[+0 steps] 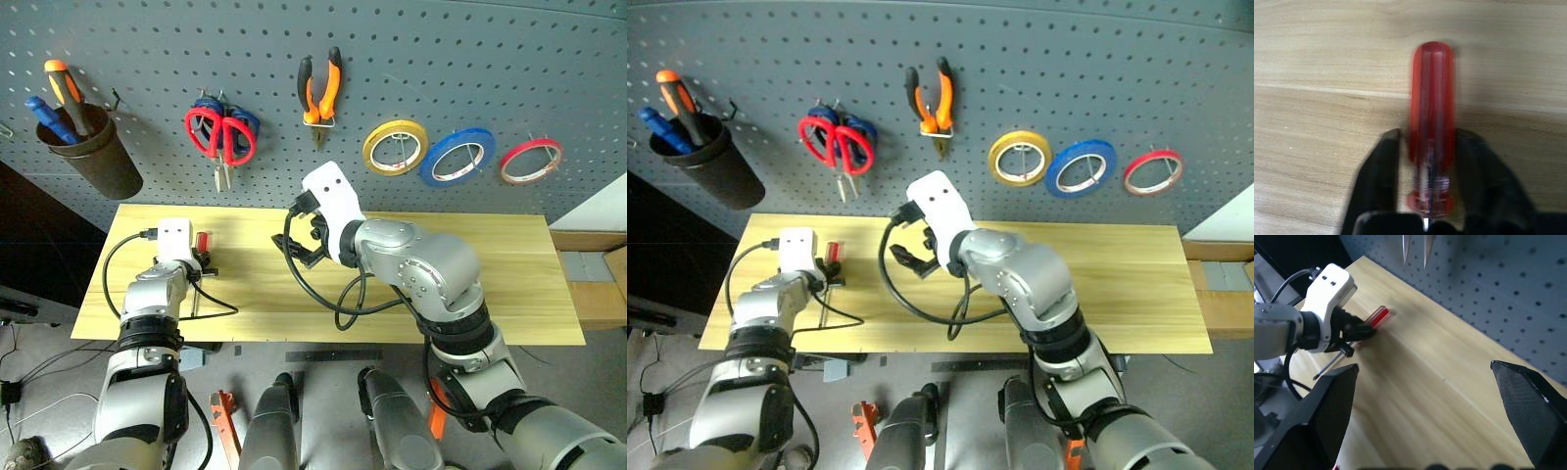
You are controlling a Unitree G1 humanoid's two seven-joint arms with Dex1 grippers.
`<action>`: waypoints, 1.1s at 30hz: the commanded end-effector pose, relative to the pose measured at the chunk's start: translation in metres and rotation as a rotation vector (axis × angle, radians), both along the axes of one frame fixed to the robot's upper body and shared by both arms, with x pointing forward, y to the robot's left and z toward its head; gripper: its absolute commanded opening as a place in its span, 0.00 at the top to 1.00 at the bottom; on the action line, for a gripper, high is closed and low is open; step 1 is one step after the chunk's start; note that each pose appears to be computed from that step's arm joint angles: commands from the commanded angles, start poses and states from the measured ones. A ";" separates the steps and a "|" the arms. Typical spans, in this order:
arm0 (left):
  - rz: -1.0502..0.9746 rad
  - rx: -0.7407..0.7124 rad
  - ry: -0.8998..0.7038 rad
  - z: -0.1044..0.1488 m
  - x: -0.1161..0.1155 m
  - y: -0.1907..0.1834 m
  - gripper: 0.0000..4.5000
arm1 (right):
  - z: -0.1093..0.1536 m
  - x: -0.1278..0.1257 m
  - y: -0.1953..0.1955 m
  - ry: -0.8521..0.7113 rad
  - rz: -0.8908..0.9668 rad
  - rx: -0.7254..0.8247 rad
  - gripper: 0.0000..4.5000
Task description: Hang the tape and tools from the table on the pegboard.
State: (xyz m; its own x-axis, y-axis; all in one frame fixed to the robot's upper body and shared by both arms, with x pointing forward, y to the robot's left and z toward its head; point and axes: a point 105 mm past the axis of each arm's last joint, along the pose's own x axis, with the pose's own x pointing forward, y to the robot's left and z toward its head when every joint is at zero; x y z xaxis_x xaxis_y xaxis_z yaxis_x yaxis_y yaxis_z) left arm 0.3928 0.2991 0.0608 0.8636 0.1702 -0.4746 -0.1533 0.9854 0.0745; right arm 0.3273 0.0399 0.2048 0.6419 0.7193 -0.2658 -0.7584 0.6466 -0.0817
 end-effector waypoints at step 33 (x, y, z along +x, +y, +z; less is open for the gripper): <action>-0.250 0.402 -1.160 0.283 -0.061 -0.048 0.82 | 0.102 -0.037 -0.019 -0.529 0.395 0.210 0.00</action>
